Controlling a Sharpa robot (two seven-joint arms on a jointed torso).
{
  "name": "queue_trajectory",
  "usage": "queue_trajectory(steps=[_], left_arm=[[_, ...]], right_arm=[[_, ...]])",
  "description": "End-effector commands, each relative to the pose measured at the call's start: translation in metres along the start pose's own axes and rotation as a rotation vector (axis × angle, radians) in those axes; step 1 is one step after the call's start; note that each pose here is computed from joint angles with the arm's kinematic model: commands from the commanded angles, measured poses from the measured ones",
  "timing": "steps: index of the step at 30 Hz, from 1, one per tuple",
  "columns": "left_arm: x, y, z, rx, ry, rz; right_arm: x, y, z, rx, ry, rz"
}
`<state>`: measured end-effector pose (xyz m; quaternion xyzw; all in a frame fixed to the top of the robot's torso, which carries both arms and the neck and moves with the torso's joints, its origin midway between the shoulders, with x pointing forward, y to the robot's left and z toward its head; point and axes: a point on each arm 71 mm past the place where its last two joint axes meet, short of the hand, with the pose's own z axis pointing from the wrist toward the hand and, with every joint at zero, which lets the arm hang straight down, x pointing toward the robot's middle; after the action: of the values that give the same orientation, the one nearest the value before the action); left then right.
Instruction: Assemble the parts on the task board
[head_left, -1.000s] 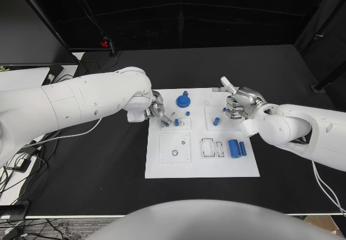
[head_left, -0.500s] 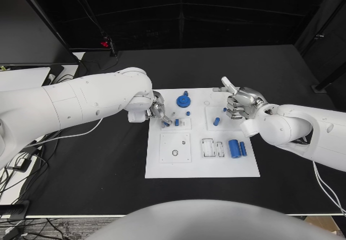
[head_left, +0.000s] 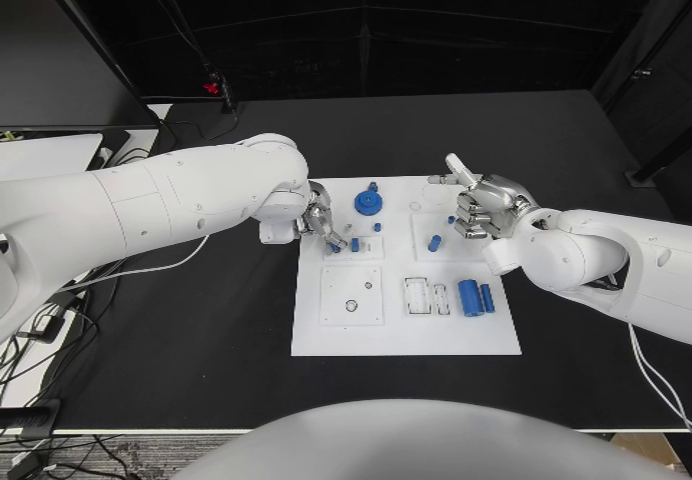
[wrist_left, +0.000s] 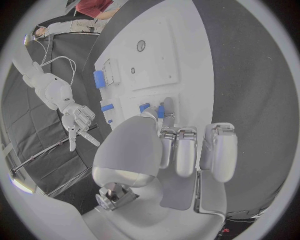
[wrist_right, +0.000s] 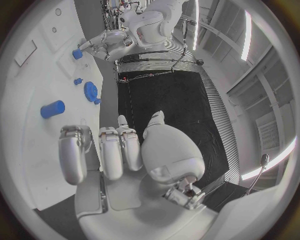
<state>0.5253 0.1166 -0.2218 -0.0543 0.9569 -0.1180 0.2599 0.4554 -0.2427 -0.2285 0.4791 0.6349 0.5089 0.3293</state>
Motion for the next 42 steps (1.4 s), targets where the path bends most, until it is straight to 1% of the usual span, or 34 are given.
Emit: queue_trajectory(steps=[1, 12, 22, 42], left_arm=[[0.0009, -0.0001, 0.0004, -0.005, 0.015, 0.011], [0.0015, 0.0017, 0.0004, -0.015, 0.033, 0.023], [0.0018, 0.003, 0.0007, -0.018, 0.038, 0.025], [0.0017, 0.0043, 0.0035, -0.018, 0.029, 0.012]], right_arm=[[0.0008, 0.0017, -0.0003, -0.013, 0.005, 0.0], [0.0009, 0.002, -0.0001, -0.018, 0.005, 0.0], [0.001, 0.002, 0.0, -0.019, 0.005, 0.0], [0.0022, 0.0021, 0.0002, -0.02, 0.008, 0.001]])
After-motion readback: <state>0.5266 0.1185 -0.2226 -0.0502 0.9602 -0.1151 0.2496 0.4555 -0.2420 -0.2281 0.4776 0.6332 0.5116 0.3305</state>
